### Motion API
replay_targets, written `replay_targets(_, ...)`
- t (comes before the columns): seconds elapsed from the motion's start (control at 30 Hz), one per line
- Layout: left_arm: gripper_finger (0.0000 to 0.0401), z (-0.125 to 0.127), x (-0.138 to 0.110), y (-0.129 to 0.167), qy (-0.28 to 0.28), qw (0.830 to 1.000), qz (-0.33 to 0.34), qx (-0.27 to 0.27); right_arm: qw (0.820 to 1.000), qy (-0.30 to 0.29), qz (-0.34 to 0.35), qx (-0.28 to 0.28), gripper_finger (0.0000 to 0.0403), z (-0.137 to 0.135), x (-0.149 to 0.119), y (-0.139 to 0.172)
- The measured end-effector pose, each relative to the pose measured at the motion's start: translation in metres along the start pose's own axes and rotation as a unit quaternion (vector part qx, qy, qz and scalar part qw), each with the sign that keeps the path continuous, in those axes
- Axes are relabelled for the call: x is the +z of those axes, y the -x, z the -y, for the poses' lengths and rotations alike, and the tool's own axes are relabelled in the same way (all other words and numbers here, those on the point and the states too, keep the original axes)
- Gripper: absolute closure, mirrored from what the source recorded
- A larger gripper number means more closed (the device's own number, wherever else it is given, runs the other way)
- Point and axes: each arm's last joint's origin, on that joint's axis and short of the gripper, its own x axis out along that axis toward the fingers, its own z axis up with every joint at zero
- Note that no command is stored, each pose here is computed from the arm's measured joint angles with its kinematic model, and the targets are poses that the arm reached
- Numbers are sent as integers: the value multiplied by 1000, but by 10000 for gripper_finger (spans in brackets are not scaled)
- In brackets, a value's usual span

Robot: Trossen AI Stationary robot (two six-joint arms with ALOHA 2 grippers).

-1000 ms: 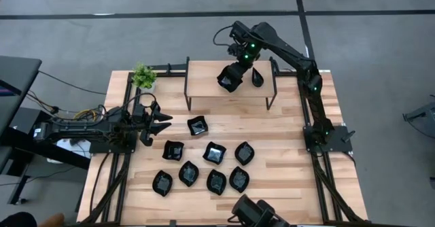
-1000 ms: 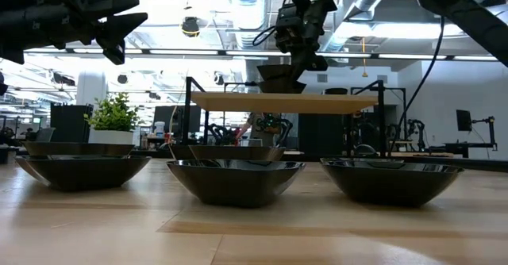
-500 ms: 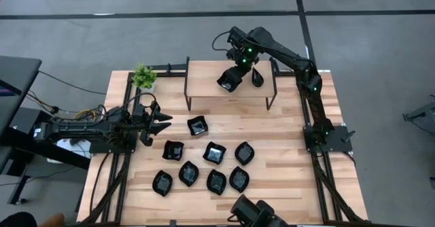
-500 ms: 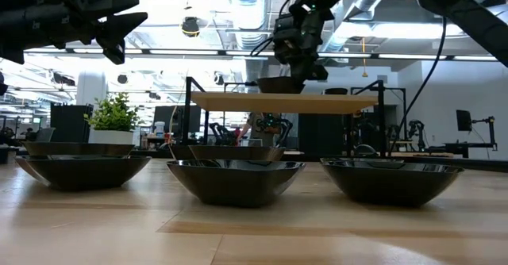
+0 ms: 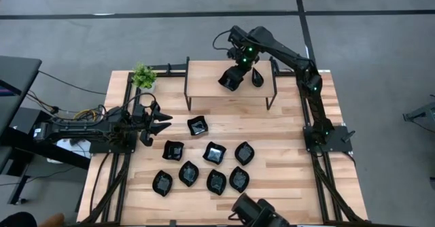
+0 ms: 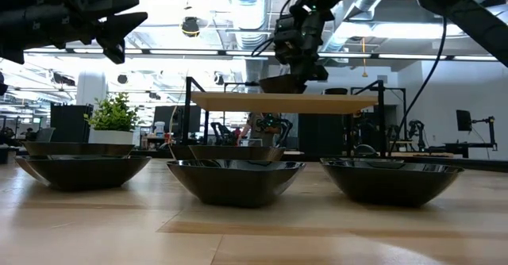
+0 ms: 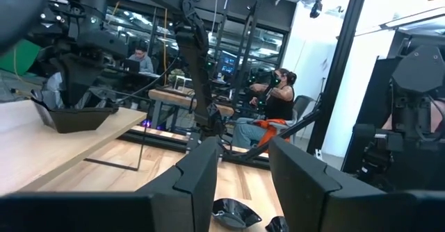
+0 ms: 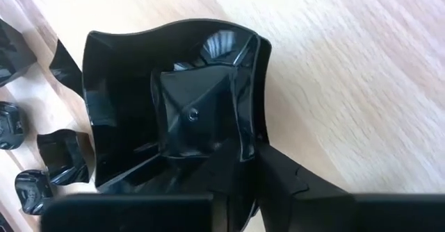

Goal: Pick & Place Mini shaped plates
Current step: Stack the distorted square plate on top of the other distorted square plate on the shelf

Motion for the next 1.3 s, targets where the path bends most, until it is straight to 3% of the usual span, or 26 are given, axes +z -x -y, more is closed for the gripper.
replay_targets(0.23,269,0,0,0,-14,1000,1,0,1000,-9,-7,1,341,4,-2,3)
replay_targets(0.67,269,0,0,0,-14,1000,2,0,1000,9,29,-3,340,-3,1,25)
replay_targets(0.9,269,0,0,0,-14,1000,2,0,999,4,35,-40,340,-9,0,35)
replay_targets(1.1,269,0,0,0,-12,1000,2,0,994,92,52,-30,340,-47,-17,56)
replay_targets(1.2,269,0,0,0,-12,1000,2,0,983,166,70,-23,340,-69,-31,73)
replay_targets(1.3,269,0,0,0,-12,1000,2,0,974,202,98,-20,339,-82,-42,91)
